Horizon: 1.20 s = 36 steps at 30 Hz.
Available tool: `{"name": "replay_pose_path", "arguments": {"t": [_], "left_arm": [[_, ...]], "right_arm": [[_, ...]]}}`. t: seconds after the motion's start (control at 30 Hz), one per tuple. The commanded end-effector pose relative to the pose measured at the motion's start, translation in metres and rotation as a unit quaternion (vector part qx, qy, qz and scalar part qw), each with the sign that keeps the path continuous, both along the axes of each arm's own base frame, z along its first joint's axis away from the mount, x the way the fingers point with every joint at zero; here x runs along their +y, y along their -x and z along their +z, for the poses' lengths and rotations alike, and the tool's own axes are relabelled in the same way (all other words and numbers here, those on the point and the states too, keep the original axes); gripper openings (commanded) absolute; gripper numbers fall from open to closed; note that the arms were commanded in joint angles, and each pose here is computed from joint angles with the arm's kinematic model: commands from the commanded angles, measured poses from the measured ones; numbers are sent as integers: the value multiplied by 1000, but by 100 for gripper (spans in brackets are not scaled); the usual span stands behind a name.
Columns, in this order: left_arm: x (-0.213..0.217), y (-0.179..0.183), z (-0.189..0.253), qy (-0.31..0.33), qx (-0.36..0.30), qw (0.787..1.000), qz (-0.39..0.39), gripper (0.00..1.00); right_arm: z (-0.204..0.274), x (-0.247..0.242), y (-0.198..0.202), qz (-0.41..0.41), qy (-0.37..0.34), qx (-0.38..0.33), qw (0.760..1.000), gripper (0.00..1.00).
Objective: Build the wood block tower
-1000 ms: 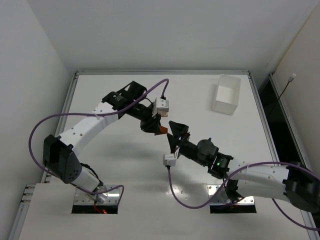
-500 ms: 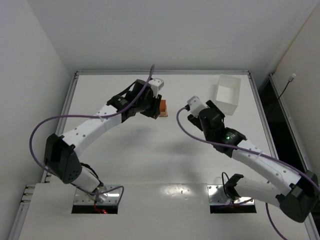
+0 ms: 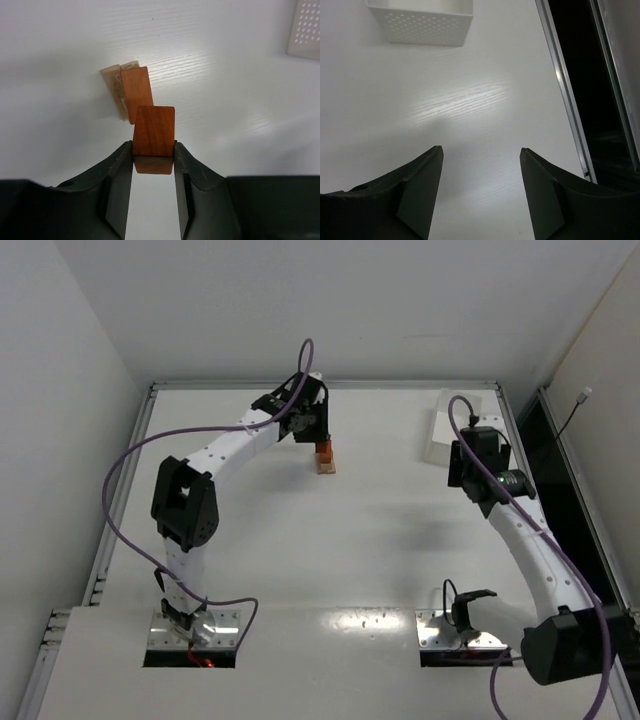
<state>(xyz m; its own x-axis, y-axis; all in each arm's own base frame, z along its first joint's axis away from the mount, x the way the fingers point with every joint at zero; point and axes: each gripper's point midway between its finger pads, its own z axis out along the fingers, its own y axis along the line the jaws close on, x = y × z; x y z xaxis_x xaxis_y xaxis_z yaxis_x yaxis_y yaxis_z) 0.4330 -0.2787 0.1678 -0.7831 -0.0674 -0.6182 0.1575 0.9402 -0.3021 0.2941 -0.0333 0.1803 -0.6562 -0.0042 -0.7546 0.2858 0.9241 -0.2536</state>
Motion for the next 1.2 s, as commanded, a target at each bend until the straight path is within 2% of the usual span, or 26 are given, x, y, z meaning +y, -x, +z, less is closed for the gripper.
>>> {"name": "replay_pose_path", "arguments": {"t": [0.0, 0.1, 0.3, 0.43, 1.17], "left_arm": [[-21, -3, 13, 17, -8, 1000, 2, 0], [-22, -10, 2, 1, -10, 1000, 18, 0], [-8, -19, -11, -72, -32, 995, 62, 0], [-6, -22, -27, -103, -29, 992, 63, 0], [-17, -37, -27, -115, -45, 991, 58, 0]], "right_arm": [[-2, 0, 2, -42, -76, -2, 996, 60], [0, -1, 0, -44, -95, -7, 994, 58], [-3, -8, 0, -54, -107, -2, 993, 55], [-7, -5, -1, -47, -119, 4, 992, 55], [-23, 1, -7, -35, -147, 15, 988, 51]]}}
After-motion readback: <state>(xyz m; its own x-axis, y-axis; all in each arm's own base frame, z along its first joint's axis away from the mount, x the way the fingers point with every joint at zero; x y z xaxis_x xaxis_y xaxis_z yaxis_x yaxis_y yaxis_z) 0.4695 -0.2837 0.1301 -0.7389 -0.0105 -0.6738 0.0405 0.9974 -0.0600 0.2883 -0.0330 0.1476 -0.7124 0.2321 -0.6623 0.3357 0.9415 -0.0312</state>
